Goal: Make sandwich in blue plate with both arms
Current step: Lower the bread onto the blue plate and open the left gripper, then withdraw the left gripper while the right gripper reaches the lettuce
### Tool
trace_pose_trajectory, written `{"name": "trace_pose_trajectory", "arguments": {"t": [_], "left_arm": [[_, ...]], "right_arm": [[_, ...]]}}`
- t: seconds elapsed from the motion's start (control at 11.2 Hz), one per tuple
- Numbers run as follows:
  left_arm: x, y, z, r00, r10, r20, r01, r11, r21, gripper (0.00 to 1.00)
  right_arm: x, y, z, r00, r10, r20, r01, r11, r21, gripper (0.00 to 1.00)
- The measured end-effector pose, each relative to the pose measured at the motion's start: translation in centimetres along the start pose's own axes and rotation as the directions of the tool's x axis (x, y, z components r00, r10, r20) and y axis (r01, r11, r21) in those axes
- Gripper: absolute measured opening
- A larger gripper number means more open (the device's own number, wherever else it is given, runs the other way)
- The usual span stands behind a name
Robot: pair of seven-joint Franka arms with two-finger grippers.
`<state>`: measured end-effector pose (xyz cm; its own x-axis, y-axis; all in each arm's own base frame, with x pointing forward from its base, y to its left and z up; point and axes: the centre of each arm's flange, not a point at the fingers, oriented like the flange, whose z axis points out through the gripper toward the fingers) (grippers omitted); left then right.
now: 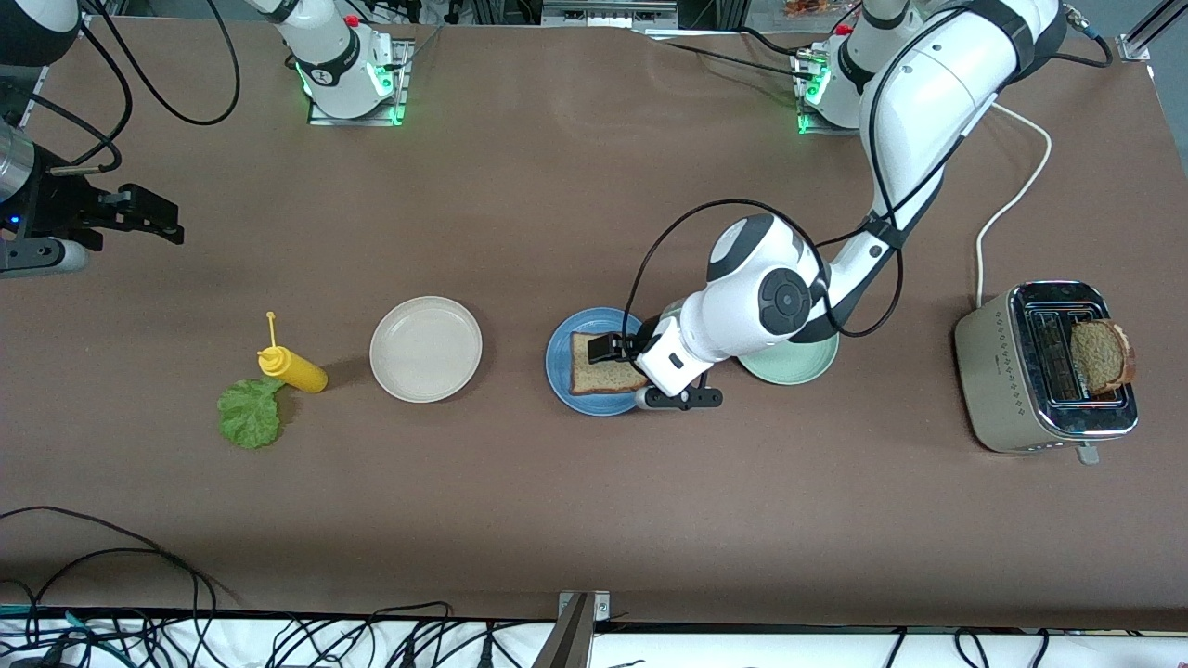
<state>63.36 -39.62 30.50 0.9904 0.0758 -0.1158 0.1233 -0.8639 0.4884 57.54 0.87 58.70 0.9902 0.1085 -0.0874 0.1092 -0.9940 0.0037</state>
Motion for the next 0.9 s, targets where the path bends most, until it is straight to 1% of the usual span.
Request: {"name": "trace_pose_trajectory", "arguments": {"t": [0.09,0.18,0.36,0.54,0.9], "left_arm": [[0.5,-0.3,-0.7,1.000,-0.004,-0.014,0.004,1.000,0.002,1.00],[0.9,-0.8,-1.3,1.000,-0.001,-0.025,0.001,1.000,0.023,1.00],[1.0,-0.9,-2.9,0.998,0.040,-0.043,-0.036,0.996,0.082,1.00],[0.4,-0.4,-5.4,0.996,0.075,-0.047,-0.067,0.987,0.149,1.00],[0.3,-1.8,-12.2,0.997,0.052,-0.052,-0.035,0.958,0.285,1.00]], "right_arm": [[0.0,0.0,0.0,1.000,0.000,0.000,0.000,1.000,0.000,1.00],[0.0,0.0,0.0,1.000,0.000,0.000,0.000,1.000,0.000,1.00],[0.0,0.0,0.0,1.000,0.000,0.000,0.000,1.000,0.000,1.00],[0.0,0.0,0.0,1.000,0.000,0.000,0.000,1.000,0.000,1.00],[0.5,0.0,0.5,1.000,-0.002,-0.004,0.002,1.000,0.006,1.00]]}}
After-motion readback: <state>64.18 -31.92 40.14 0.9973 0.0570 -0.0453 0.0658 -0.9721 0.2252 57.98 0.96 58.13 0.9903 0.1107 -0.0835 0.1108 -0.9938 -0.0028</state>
